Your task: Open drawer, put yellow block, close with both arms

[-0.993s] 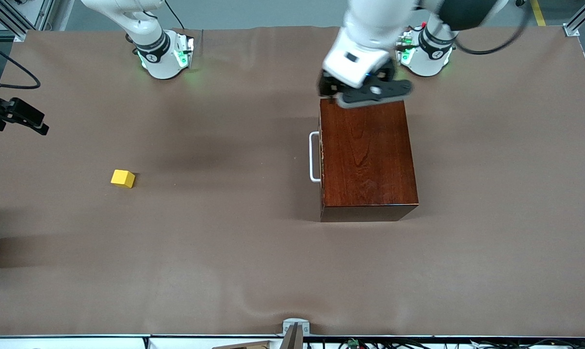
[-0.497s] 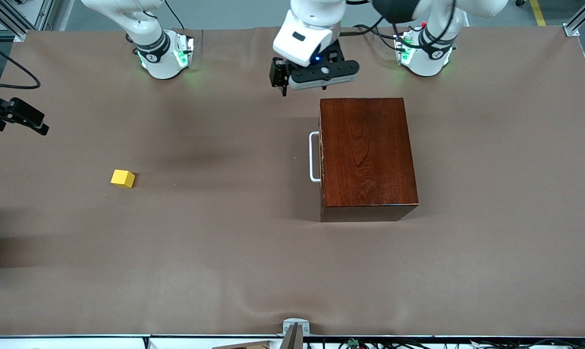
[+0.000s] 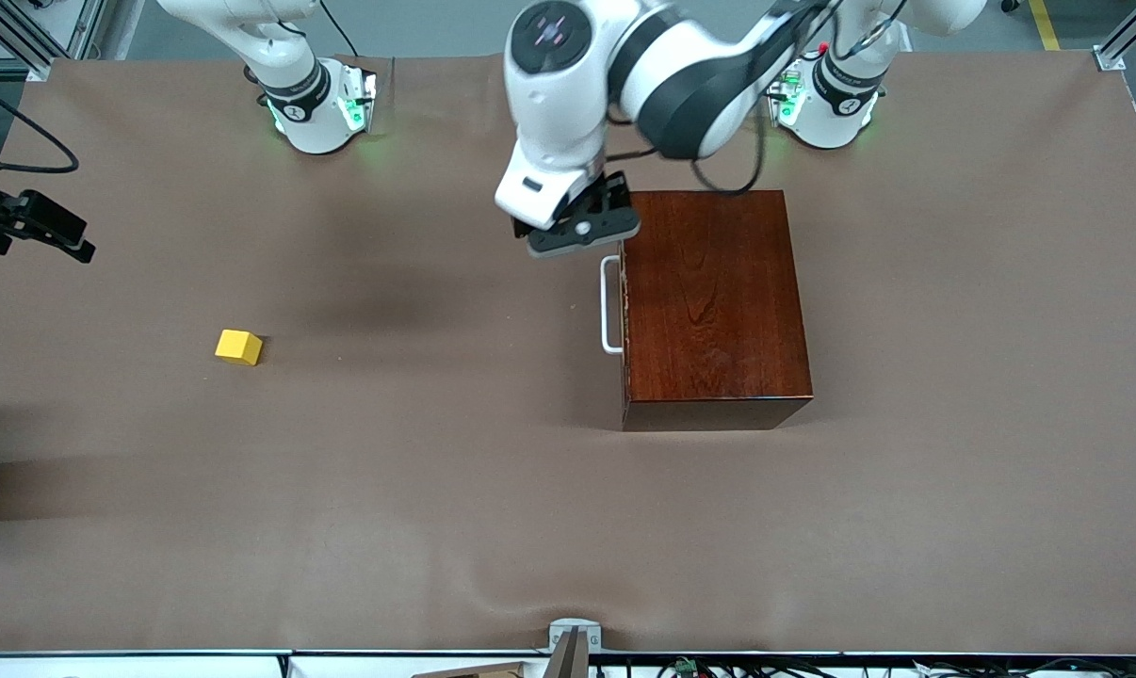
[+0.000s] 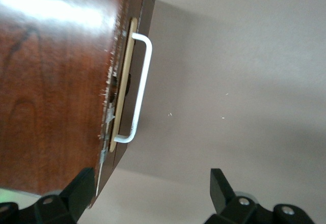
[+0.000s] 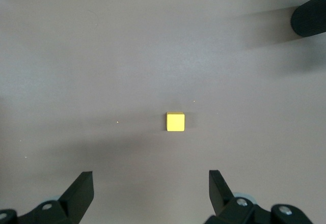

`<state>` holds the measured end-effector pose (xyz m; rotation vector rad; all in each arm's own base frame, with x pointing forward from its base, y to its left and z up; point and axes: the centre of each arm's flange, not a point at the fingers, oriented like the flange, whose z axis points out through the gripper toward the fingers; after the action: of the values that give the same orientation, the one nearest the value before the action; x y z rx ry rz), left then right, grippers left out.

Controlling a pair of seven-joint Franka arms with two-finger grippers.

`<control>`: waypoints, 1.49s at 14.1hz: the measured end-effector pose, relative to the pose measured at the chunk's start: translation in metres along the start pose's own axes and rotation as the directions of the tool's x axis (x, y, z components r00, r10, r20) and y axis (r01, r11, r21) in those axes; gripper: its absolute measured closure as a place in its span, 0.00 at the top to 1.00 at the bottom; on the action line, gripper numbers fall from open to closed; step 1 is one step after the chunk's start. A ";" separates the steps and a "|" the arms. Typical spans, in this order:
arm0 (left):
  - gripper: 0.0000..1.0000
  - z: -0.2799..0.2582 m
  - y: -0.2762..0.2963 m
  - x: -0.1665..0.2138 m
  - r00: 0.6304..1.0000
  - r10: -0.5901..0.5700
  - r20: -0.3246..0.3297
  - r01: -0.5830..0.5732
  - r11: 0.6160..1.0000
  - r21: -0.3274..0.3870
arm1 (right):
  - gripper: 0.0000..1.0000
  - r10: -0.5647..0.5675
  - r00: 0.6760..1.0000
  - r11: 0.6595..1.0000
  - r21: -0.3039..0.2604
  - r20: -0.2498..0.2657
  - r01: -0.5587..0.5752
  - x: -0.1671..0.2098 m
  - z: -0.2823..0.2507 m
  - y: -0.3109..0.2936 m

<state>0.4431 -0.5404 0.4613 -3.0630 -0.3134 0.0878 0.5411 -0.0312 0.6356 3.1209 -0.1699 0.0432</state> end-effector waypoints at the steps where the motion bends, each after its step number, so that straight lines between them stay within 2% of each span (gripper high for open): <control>1: 1.00 0.011 0.005 -0.002 1.000 0.007 0.003 -0.007 1.000 0.010 | 1.00 0.000 1.000 1.000 0.000 0.000 0.000 0.000 0.000 0.000; 5: 1.00 0.046 0.016 0.000 0.999 0.030 -0.021 -0.029 0.998 0.061 | 1.00 0.000 1.000 1.000 0.000 0.000 0.000 0.000 0.000 0.000; 8: 1.00 0.076 0.032 -0.018 0.997 0.056 -0.043 -0.051 0.993 0.110 | 1.00 0.000 1.000 1.000 0.000 0.000 0.000 0.000 0.000 0.000; 15: 1.00 0.115 0.036 -0.017 0.999 0.039 -0.031 -0.033 0.986 0.165 | 1.00 0.000 1.000 1.000 0.000 0.003 0.000 0.001 0.002 0.000; 21: 1.00 0.137 0.029 -0.001 0.999 0.006 -0.037 0.002 0.978 0.210 | 1.00 0.000 1.000 1.000 0.000 0.003 0.000 0.001 0.002 0.000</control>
<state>0.4393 -0.5617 0.3231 -2.8516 -0.2795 0.0599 0.5420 -0.0311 0.6340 3.1209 -0.1693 0.0387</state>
